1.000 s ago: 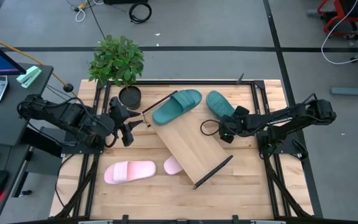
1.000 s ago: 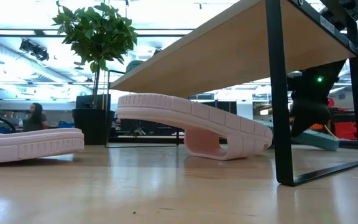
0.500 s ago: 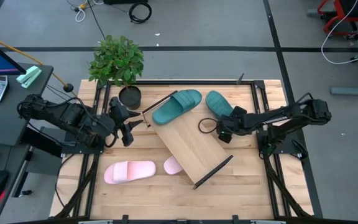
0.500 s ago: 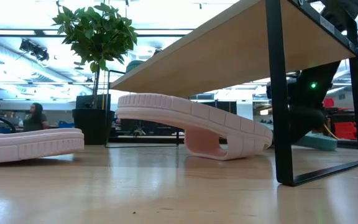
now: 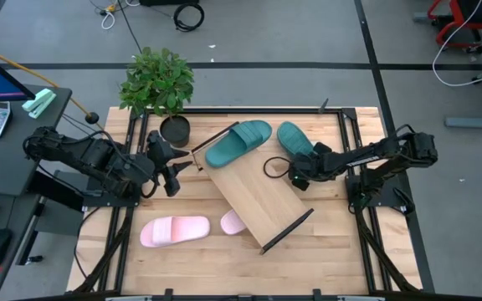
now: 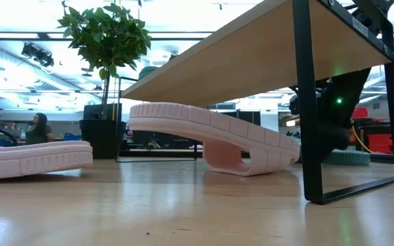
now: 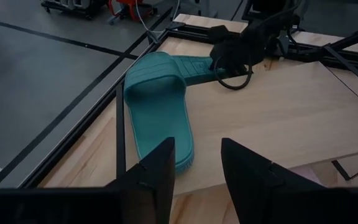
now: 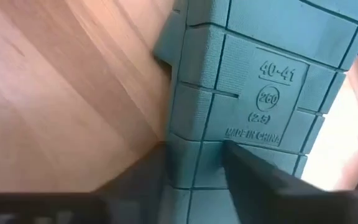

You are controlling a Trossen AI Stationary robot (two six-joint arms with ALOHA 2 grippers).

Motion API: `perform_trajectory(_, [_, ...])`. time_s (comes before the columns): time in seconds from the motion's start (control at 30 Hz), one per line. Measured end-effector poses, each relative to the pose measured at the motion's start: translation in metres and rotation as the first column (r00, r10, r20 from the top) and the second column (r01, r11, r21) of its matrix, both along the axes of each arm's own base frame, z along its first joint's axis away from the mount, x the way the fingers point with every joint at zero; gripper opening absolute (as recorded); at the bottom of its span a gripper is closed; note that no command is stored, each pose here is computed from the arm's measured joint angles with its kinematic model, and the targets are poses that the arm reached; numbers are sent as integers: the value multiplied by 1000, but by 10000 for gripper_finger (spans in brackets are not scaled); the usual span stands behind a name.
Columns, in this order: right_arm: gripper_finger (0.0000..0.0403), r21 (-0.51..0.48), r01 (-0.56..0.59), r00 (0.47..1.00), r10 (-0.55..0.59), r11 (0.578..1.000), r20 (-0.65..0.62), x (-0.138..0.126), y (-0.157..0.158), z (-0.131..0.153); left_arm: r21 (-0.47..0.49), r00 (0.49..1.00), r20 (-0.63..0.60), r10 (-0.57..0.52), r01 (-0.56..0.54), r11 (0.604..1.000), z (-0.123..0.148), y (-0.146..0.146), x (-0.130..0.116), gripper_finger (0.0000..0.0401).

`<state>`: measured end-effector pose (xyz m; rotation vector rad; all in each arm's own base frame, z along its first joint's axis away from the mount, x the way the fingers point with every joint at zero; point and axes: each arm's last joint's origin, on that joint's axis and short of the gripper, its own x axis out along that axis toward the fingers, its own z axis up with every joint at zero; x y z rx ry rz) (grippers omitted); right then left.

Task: Pick and place slides into the shelf
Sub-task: Put the green slide on the shelf

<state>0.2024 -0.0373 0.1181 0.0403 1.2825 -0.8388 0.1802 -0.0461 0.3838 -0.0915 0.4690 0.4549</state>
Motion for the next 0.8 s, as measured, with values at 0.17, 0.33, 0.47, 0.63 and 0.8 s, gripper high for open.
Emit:
perform_trajectory(0.17, [33,24,-8,999,7,1000,40,-3,1,10,0,1000,0,0,0,1000,0,0,0,134])
perform_trajectory(0.33, [22,63,-16,996,10,998,94,-11,3,26,0,1000,0,0,0,1000,0,0,0,136])
perform_trajectory(0.47, [16,101,-17,993,5,995,118,-23,5,40,-1,1000,0,0,0,1000,0,0,0,131])
perform_trajectory(0.63, [11,113,-5,989,-11,994,147,-39,7,59,-1,1000,1,0,0,1000,0,0,0,128])
perform_trajectory(0.8, [4,121,42,960,-74,992,272,-50,9,87,-1,1000,1,0,0,1000,0,0,0,133])
